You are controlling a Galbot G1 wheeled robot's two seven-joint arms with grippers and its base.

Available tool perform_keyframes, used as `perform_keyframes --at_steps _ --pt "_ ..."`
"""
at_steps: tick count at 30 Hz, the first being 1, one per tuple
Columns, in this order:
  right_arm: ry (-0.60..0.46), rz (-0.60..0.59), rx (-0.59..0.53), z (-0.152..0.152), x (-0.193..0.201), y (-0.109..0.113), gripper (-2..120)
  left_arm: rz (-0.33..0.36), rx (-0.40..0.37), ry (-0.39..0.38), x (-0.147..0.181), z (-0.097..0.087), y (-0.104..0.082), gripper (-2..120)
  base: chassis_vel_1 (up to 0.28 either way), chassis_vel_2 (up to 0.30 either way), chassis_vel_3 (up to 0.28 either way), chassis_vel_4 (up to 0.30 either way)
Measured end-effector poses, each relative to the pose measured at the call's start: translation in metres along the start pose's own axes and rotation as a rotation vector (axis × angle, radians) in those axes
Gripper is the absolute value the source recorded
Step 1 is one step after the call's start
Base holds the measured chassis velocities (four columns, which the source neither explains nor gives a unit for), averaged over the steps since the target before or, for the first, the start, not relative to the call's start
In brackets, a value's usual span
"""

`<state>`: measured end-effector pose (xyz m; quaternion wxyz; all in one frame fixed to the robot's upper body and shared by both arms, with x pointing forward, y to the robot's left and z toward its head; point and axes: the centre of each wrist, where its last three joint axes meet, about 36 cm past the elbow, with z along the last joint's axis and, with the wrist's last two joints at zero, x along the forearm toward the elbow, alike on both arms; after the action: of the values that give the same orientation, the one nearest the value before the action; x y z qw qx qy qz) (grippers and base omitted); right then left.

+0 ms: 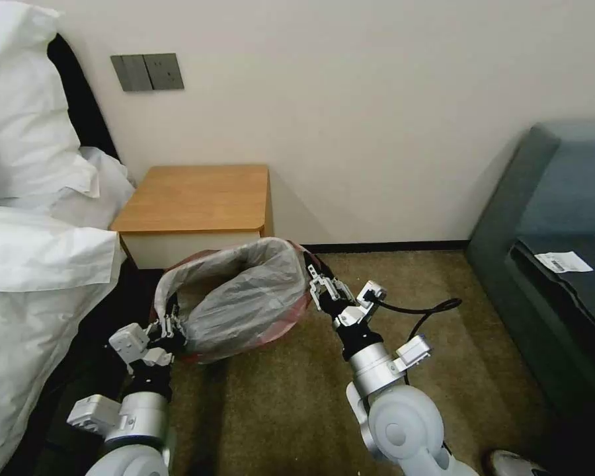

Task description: Pick up the garbage bag from the table and place it over the trash can.

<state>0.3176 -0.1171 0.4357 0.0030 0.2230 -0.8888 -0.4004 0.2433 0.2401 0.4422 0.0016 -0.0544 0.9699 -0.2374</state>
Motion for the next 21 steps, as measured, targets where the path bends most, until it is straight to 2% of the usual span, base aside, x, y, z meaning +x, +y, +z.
perform_keyframes --at_steps 2,3,4,14,21 --pt "-0.001 0.001 0.001 0.001 0.000 0.000 7 0.002 0.001 -0.002 0.000 -0.001 0.000 7 0.000 0.000 0.000 0.000" --pt "-0.001 0.001 0.001 0.001 0.000 0.000 7 0.002 0.001 -0.002 0.000 -0.001 0.000 7 0.000 0.000 0.000 0.000" --pt "0.000 0.002 0.003 0.002 -0.001 0.000 0 0.002 0.002 -0.002 0.000 -0.001 0.000 7 0.000 0.000 0.000 0.000" --pt "-0.004 0.002 0.036 0.005 -0.002 0.000 0 0.016 0.024 -0.009 0.001 -0.006 -0.004 7 0.000 0.000 0.000 0.000" --pt "-0.002 0.024 0.111 0.015 -0.001 -0.014 0 0.030 0.061 -0.004 0.003 -0.012 -0.009 7 0.000 0.000 0.000 0.000"
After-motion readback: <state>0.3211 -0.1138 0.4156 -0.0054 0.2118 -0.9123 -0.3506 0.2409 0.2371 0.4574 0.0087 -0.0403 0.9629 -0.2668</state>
